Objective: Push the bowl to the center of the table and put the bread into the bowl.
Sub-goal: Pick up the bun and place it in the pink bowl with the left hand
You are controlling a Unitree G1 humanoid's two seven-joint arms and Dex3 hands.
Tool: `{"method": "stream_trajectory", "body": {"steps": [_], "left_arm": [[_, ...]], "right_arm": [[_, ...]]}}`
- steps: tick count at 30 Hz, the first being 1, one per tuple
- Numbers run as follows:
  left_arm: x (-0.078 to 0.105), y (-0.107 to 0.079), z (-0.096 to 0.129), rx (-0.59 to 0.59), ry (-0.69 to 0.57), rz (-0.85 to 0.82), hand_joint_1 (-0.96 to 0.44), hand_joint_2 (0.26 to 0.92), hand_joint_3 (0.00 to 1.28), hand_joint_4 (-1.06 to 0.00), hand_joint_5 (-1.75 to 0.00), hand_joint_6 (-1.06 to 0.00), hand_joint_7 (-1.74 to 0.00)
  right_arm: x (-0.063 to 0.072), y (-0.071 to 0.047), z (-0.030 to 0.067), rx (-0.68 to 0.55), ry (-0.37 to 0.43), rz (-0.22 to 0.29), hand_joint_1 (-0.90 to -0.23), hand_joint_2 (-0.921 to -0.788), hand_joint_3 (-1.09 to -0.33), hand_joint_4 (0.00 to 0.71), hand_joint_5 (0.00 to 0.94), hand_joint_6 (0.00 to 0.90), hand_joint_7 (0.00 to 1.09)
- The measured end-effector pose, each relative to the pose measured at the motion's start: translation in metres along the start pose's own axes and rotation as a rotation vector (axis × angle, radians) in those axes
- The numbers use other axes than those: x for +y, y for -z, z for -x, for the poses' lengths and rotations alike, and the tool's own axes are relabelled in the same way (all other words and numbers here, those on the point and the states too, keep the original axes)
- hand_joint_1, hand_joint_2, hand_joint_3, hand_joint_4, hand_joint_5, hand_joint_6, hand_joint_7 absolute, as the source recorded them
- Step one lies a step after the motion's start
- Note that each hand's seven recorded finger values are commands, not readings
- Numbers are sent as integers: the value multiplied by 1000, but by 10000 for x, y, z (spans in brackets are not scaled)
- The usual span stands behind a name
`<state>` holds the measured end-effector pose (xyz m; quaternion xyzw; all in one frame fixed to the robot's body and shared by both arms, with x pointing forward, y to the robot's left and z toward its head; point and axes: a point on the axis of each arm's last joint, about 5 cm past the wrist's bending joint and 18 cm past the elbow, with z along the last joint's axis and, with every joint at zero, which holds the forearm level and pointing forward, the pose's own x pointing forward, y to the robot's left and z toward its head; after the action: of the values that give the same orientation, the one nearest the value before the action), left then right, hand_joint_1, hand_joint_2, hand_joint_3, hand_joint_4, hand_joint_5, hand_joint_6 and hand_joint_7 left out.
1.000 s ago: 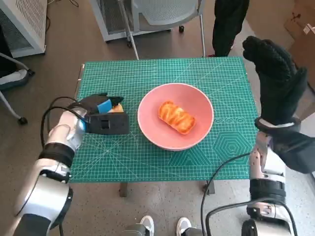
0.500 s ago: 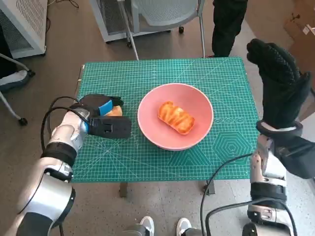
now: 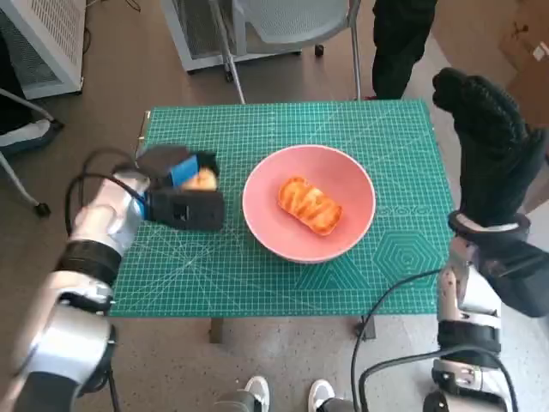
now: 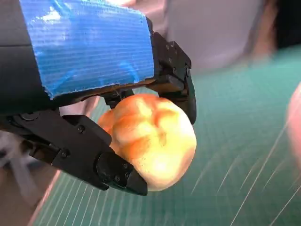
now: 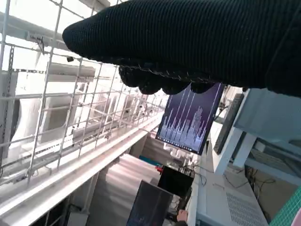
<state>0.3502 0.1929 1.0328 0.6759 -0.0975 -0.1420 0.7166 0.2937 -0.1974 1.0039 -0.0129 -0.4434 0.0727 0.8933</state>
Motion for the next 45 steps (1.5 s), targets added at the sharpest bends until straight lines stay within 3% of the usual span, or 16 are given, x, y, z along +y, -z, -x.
{"method": "stream_trajectory", "body": {"steps": [6,11,12,13,21,28,30,32,34,38,45], "left_arm": [[197,-228,53,-145,-149,7,2,914,12,-789,-962,-688,-1187],[290,-425,126,-279,-244,-2,0,920,43,-740,-1043,-634,-1220],[334,-658,164,-435,-313,-10,0,920,44,-736,-1050,-636,-1217],[338,-690,175,-460,-321,-12,0,920,44,-732,-1058,-638,-1211],[133,-1025,70,-647,-243,-30,0,917,24,-727,-1103,-700,-1110],[-82,-1013,-39,-596,-135,-46,0,919,33,-724,-1142,-671,-1109],[-105,-995,-59,-571,-108,-42,-1,920,111,-613,-1214,-601,-1218],[-121,-980,-76,-537,-71,-39,-184,904,64,-477,-596,-521,-675],[-135,-969,-90,-505,-32,-36,-295,906,36,-398,-306,-476,-368],[-151,-952,-102,-459,26,-32,-456,910,13,-260,-64,-367,-79],[-176,-926,-111,-446,51,-11,-563,912,4,-162,-5,-307,-7]], "right_arm": [[4,-4,-15,-5,-1,-1,-446,-921,-494,372,2,471,13],[6,-6,-27,-8,-3,-2,-443,-921,-492,379,4,474,13],[14,2,-30,-4,-7,-5,-444,-921,-491,379,4,470,11],[14,6,-28,-1,-10,-5,-445,-921,-491,380,4,468,9],[-6,26,-12,20,-33,0,-447,-921,-487,382,4,462,5],[-36,21,-2,23,-34,6,-452,-921,-483,384,4,459,4],[-54,16,2,23,-31,11,-447,-921,-483,385,4,459,4],[-65,13,3,22,-28,13,-439,-921,-483,387,4,460,4],[-70,12,5,21,-24,10,-435,-921,-484,387,4,460,4],[-72,12,6,21,-22,9,-436,-921,-485,389,4,461,4],[-67,13,7,19,-15,10,-443,-921,-488,389,3,464,5]]}}
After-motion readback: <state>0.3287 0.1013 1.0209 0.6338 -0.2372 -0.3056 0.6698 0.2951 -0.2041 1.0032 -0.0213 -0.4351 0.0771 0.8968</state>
